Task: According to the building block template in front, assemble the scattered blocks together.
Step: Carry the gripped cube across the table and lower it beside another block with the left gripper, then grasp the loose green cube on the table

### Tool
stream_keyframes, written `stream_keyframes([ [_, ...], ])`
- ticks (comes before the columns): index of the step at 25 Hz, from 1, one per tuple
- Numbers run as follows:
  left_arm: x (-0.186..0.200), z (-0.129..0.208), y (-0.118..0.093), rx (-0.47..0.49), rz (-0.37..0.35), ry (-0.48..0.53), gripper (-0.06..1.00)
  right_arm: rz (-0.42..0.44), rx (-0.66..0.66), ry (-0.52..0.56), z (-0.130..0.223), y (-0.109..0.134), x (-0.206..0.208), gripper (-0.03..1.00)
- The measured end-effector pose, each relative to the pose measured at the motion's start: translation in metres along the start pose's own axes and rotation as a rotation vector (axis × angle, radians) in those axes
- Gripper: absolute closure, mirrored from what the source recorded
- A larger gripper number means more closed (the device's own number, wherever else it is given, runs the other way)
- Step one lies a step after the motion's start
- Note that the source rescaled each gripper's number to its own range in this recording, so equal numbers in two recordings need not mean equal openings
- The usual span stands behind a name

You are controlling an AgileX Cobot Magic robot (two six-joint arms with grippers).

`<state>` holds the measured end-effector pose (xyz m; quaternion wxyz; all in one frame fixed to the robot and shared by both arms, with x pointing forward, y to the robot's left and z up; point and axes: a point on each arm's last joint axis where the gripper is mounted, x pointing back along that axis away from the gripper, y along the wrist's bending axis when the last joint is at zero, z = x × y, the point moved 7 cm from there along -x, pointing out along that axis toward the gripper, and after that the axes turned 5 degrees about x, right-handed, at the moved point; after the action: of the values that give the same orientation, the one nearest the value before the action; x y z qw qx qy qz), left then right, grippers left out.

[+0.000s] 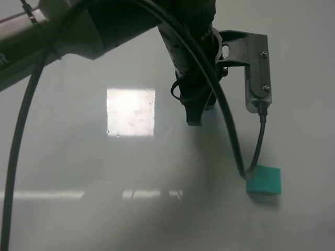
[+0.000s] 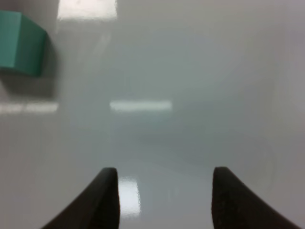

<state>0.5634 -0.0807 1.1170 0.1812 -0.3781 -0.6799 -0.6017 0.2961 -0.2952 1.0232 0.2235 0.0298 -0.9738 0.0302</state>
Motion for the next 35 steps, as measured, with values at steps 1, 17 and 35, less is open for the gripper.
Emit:
stream_keyframes([
  [1, -0.002, 0.000, -0.001, -0.001, 0.001, 0.004, 0.90, 0.000, 0.000, 0.000, 0.000, 0.000, 0.000, 0.95],
  [17, -0.017, 0.002, -0.002, 0.032, -0.018, 0.046, 0.86, 0.000, 0.000, 0.000, 0.000, 0.000, 0.000, 0.95],
  [35, 0.037, -0.013, 0.005, 0.052, -0.051, -0.059, 0.47, 0.000, 0.000, 0.000, 0.000, 0.000, 0.000, 0.95],
])
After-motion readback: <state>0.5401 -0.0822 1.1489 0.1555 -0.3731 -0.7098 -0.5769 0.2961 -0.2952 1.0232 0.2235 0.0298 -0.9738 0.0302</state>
